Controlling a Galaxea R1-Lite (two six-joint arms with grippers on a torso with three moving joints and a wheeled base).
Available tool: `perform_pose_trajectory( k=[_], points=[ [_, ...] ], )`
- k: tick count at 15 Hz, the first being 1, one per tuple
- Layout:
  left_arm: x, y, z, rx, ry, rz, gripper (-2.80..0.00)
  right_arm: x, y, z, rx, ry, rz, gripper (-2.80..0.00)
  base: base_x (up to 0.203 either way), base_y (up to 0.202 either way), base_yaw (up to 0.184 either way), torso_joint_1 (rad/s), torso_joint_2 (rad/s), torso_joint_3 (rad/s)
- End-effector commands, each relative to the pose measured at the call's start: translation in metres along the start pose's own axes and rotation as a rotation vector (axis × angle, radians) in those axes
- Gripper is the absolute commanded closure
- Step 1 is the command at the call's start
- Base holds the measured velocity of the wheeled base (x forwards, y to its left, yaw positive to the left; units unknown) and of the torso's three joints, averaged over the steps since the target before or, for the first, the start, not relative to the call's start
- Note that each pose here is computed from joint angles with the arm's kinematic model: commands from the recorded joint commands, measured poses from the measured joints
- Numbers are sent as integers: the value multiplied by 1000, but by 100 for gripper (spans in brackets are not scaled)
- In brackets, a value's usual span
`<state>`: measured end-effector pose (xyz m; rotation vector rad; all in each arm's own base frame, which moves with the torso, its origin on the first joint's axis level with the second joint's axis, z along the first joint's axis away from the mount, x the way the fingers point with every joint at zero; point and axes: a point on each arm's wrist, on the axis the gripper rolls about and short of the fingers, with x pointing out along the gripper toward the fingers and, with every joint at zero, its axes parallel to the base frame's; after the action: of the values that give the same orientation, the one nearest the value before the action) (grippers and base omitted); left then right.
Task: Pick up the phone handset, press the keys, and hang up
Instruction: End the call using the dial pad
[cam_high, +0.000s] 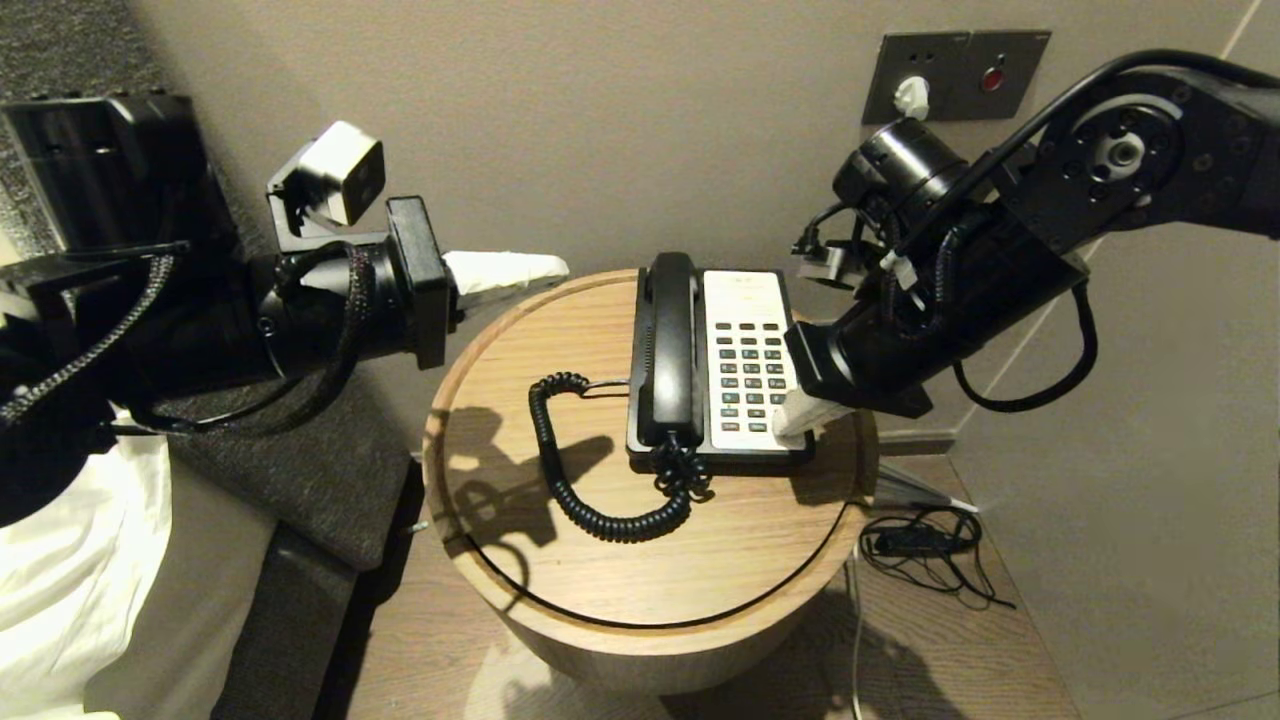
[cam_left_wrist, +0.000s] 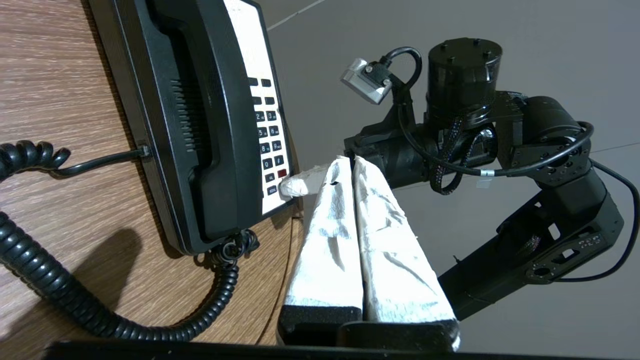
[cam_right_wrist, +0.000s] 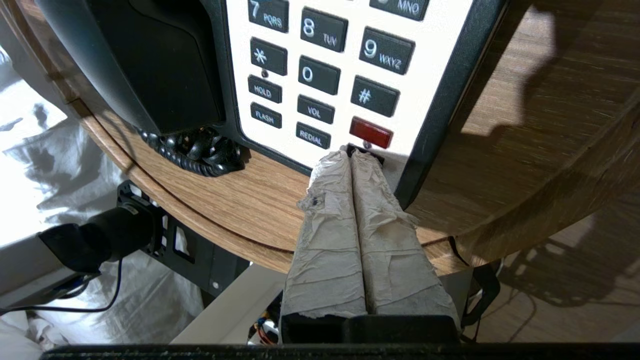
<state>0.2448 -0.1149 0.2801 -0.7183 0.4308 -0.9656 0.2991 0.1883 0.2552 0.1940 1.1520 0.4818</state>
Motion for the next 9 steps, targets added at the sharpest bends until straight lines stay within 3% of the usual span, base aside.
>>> perform_pose_trajectory(
  k=[1, 9],
  points=[
    [0, 0, 0, -5, 2, -4, 0, -1, 1, -1, -1, 1, 1, 0, 0, 0, 0, 0, 0, 0],
    [-9, -7, -7, -2, 6, -13, 0, -61, 6, -22, -8, -58, 31, 0, 0, 0, 0, 0, 0, 0]
  ],
)
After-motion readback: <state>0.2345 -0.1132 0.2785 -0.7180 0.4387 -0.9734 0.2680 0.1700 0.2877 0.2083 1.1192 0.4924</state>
